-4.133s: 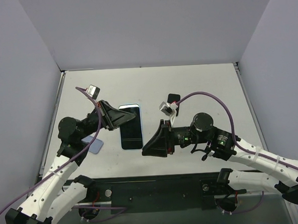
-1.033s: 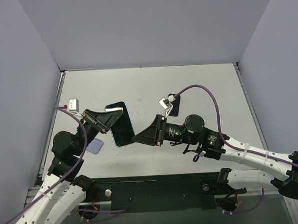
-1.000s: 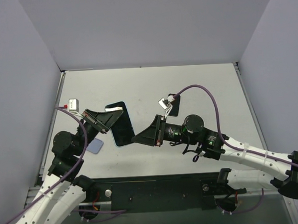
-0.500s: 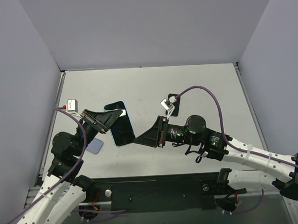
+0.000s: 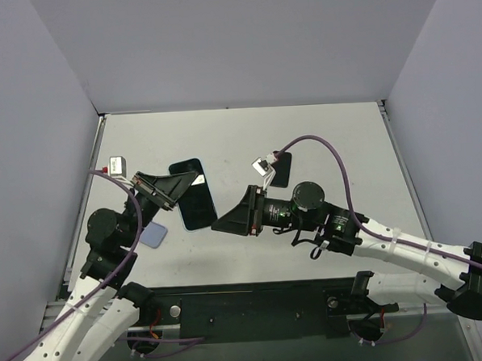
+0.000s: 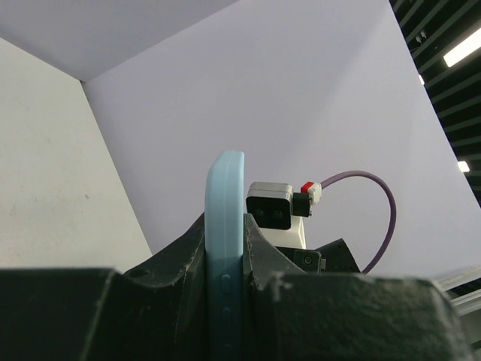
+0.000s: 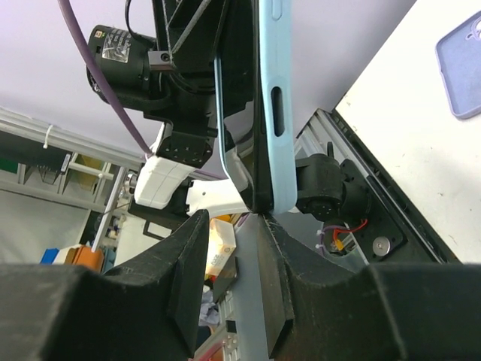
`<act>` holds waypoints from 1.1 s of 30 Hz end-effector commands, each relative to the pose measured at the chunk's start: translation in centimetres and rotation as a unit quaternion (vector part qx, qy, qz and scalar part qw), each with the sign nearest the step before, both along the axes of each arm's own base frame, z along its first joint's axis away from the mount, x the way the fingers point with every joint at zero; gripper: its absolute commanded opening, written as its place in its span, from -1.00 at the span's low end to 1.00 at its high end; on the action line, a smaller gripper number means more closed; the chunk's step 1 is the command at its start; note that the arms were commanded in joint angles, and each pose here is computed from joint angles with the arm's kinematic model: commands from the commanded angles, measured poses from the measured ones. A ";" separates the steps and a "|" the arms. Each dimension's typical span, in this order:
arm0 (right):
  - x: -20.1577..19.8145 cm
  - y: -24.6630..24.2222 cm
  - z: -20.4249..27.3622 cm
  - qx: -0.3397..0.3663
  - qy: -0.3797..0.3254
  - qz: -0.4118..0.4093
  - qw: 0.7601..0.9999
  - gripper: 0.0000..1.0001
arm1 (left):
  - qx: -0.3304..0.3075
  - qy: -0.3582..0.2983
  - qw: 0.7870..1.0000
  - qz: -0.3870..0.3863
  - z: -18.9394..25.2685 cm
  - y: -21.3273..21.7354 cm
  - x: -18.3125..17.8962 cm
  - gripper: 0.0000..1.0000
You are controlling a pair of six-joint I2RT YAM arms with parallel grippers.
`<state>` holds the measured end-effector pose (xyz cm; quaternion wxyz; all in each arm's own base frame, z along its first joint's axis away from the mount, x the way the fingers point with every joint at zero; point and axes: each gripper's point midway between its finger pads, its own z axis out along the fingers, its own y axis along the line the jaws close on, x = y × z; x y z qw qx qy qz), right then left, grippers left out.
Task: Take the phone out of the phone case
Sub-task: Remove the phone case from the phone.
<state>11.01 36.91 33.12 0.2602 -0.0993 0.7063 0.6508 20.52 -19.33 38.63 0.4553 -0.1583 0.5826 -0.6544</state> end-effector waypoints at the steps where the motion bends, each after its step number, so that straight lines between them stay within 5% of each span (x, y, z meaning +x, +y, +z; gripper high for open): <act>1: 1.2 0.9 2.6 0.034 -0.021 -0.005 0.999 -0.43 | -0.078 -0.071 0.992 -0.068 5.3 -0.4 -3.1 -1.00; 13: 5.7 -0.6 1.5 0.031 0.023 -0.058 0.998 -0.42 | -0.095 -0.098 0.982 -0.128 6.2 -1.1 -5.1 -1.00; 33: 7.8 -2.0 1.7 -0.015 0.003 -0.062 0.998 -0.33 | -0.055 -0.134 0.953 -0.264 7.0 -3.6 -8.2 -1.00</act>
